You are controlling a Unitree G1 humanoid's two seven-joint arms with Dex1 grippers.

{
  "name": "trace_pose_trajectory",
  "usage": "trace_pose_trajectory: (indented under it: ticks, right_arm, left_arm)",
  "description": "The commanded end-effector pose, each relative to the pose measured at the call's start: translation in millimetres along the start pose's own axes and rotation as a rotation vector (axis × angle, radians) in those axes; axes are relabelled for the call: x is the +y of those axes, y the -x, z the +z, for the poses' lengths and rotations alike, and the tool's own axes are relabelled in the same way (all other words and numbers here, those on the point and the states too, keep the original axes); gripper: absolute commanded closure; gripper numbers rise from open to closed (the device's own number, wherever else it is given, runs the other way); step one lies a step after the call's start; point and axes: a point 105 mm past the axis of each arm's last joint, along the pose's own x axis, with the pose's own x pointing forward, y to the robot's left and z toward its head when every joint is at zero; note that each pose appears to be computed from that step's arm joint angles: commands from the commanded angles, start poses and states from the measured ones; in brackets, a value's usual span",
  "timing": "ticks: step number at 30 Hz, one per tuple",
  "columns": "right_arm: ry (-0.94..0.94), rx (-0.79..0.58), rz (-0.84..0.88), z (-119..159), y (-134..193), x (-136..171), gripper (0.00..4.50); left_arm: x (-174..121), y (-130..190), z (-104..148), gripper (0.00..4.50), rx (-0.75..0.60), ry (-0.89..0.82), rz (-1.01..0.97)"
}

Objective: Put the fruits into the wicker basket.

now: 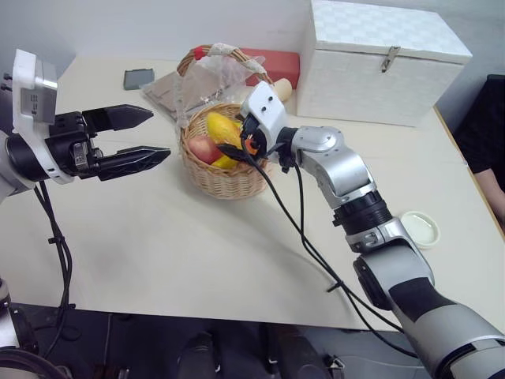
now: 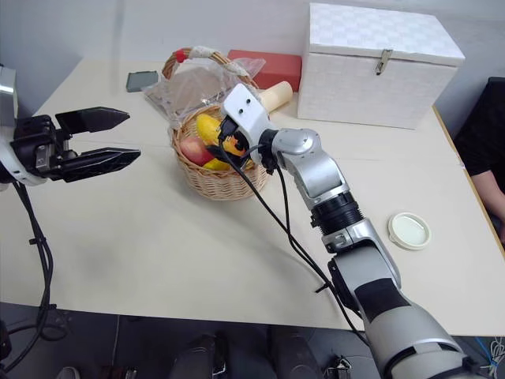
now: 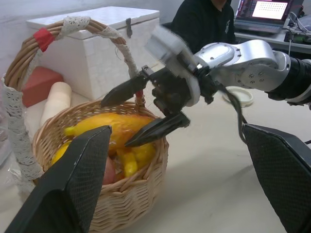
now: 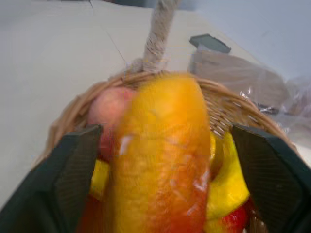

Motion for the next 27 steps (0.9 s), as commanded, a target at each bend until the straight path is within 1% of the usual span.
trace_pose_trajectory:
  ticks: [1, 3, 4, 8, 12, 13, 17, 21, 24, 27]
  right_arm:
    - [-0.079, -0.184, 0.094, 49.5, 32.6, 16.9, 0.15]
    - [-0.131, -0.200, 0.116, 55.2, 58.0, 25.5, 0.15]
    - [-0.139, -0.194, 0.116, 54.8, 63.8, 28.1, 0.15]
    - [-0.242, -0.146, 0.079, 38.8, 81.2, 29.9, 0.15]
    - [-0.302, -0.086, -0.229, 6.7, 72.6, -15.1, 0.15]
    - [-0.304, -0.083, -0.281, 1.6, 69.2, -23.8, 0.15]
    - [-0.327, -0.087, -0.399, -10.8, 57.7, -45.6, 0.15]
    - [-0.372, -0.117, -0.396, -13.0, 41.4, -51.3, 0.15]
    - [-0.394, -0.146, -0.367, -10.7, 30.3, -50.8, 0.76]
    - [-0.383, -0.155, -0.340, -9.6, 23.5, -47.8, 1.77]
  left_arm:
    - [-2.7, 1.5, 8.0, 0.00, -0.031, -0.032, -0.003]
    - [-3.6, -1.2, 5.5, 0.00, -0.026, -0.033, -0.014]
    - [-3.7, -1.6, 5.0, 0.00, -0.025, -0.034, -0.015]
    - [-0.2, -4.5, 6.9, 0.00, -0.031, -0.034, -0.020]
    - [0.8, -9.9, 8.5, 0.00, -0.031, -0.041, -0.043]
    - [0.6, -11.3, 9.2, 0.00, -0.032, -0.043, -0.049]
    - [0.2, -15.1, 12.4, 0.00, -0.040, -0.052, -0.064]
    - [0.5, -16.5, 14.5, 0.00, -0.044, -0.061, -0.064]
    - [1.2, -16.4, 15.0, 0.00, -0.044, -0.064, -0.060]
    - [2.7, -15.3, 14.4, 0.00, -0.044, -0.065, -0.051]
